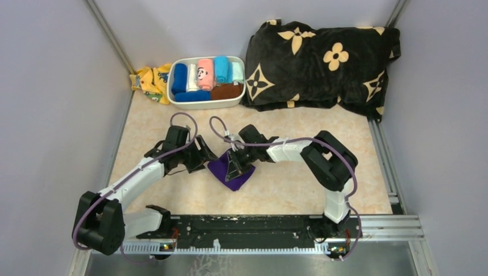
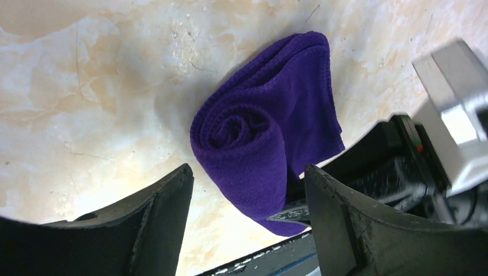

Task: Roll the towels
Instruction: Roll the towel at the center of the board.

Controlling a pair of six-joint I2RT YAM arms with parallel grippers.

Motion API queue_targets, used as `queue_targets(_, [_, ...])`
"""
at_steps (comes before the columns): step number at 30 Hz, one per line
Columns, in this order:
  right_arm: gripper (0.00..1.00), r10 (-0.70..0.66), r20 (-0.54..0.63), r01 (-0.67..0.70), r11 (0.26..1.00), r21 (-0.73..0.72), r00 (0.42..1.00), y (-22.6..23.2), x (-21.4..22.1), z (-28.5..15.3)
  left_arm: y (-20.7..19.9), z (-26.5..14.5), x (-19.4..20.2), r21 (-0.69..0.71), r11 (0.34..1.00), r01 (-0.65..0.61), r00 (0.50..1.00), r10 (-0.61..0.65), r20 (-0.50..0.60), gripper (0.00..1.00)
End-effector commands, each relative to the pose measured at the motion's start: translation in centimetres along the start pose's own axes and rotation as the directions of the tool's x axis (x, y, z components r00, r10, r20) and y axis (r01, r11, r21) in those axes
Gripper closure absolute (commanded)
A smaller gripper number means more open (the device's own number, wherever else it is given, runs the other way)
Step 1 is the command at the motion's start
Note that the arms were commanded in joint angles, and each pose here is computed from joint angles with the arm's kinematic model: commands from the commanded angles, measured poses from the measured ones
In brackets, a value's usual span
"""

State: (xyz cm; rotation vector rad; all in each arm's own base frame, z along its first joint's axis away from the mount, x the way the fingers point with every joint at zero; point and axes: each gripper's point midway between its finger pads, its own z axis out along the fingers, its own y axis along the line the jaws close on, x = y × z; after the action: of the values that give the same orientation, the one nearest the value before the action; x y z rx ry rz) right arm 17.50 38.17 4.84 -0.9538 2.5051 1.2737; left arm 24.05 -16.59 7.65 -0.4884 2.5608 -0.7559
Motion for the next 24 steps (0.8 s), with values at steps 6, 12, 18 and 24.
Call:
queue_targets(6, [0.97, 0.288, -0.080, -0.298, 0.902, -0.311, 0.954, 0.0, 0.1, -0.1, 0.7, 1.6, 2.3, 0.023, 0.997, 0.069, 0.994, -0.066, -0.087, 0.27])
queue_targets(12, [0.85, 0.303, -0.063, -0.309, 0.916, -0.255, 0.951, -1.1, 0.2, 0.0, 0.8, 3.7, 2.0, 0.017, 0.997, 0.081, 0.991, -0.079, -0.107, 0.30])
queue_targets(18, [0.61, 0.167, 0.050, -0.164, 0.984, -0.070, 0.985, -1.5, -1.2, -2.7, 2.6, 5.2, 2.6, -0.056, 0.994, 0.092, 0.986, -0.099, -0.133, 0.33])
queue_targets(24, [0.49, -0.129, 0.132, 0.085, 0.951, 0.297, 0.983, -1.3, -2.9, -6.6, 3.7, 5.6, 3.3, -0.096, 0.990, 0.106, 0.981, -0.120, -0.151, 0.34])
